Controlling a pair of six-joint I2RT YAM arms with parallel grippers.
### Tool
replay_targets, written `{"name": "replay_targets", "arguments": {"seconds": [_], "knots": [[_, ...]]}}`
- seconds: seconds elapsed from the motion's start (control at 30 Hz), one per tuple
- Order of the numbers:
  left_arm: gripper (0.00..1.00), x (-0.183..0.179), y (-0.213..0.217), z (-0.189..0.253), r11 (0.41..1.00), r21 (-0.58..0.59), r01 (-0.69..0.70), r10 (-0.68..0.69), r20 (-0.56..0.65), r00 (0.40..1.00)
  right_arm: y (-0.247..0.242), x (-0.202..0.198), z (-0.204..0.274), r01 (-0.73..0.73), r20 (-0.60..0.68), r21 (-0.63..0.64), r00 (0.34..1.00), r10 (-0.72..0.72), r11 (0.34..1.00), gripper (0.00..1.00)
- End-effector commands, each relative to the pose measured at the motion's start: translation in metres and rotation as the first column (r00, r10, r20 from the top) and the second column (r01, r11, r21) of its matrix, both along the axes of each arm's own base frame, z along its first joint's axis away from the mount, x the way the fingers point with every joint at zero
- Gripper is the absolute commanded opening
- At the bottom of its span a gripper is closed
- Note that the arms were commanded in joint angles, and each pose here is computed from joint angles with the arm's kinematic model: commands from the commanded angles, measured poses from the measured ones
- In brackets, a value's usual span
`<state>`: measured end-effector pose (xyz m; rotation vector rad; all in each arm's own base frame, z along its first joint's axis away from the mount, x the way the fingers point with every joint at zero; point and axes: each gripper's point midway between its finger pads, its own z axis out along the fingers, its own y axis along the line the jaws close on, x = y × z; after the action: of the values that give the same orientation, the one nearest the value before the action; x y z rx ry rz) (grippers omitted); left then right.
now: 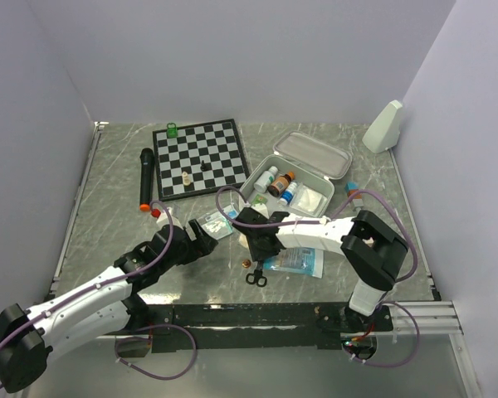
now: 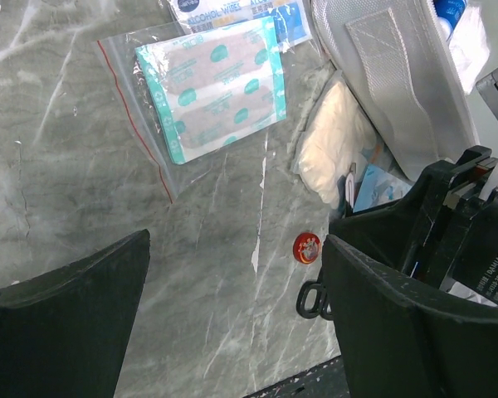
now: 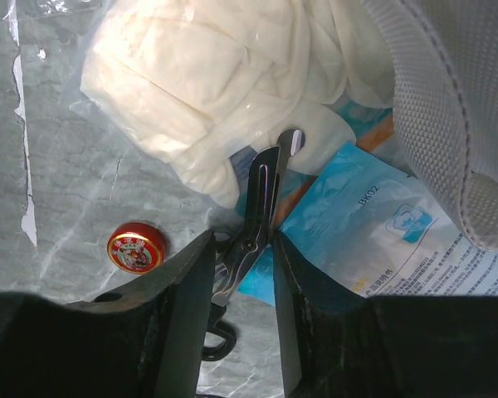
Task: Organize the medicine kit
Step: Pick up the scissors from the center of the board.
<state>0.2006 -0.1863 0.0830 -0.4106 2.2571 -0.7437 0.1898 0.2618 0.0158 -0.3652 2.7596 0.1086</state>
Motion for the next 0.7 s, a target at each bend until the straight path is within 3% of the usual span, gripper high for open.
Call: {"name": "replay_targets", "arguments": {"seconds": [0.0, 0.2, 0.47, 0.67], "knots": [[0.89, 0.003, -0.002, 0.007, 1.0, -0.014, 0.006, -0.006, 0.03, 1.0, -0.005, 0.004, -0.016, 0.041, -0.005, -0.026, 0.999, -0.041, 0.999, 0.38], [0.89, 0.003, -0.002, 0.006, 1.0, -0.014, 0.004, -0.003, 0.028, 1.0, -0.006, 0.0, -0.023, 0.045, -0.026, -0.023, 0.999, -0.045, 0.999, 0.11], [0.89, 0.004, -0.003, 0.008, 1.0, -0.016, 0.006, -0.005, 0.03, 1.0, -0.006, 0.002, -0.003, 0.05, 0.001, 0.007, 0.999, -0.05, 0.999, 0.0], [0.89, 0.003, -0.003, 0.008, 1.0, -0.019, 0.005, -0.005, 0.028, 1.0, -0.005, 0.005, 0.018, 0.049, 0.029, 0.032, 0.998, -0.049, 0.998, 0.0]]}}
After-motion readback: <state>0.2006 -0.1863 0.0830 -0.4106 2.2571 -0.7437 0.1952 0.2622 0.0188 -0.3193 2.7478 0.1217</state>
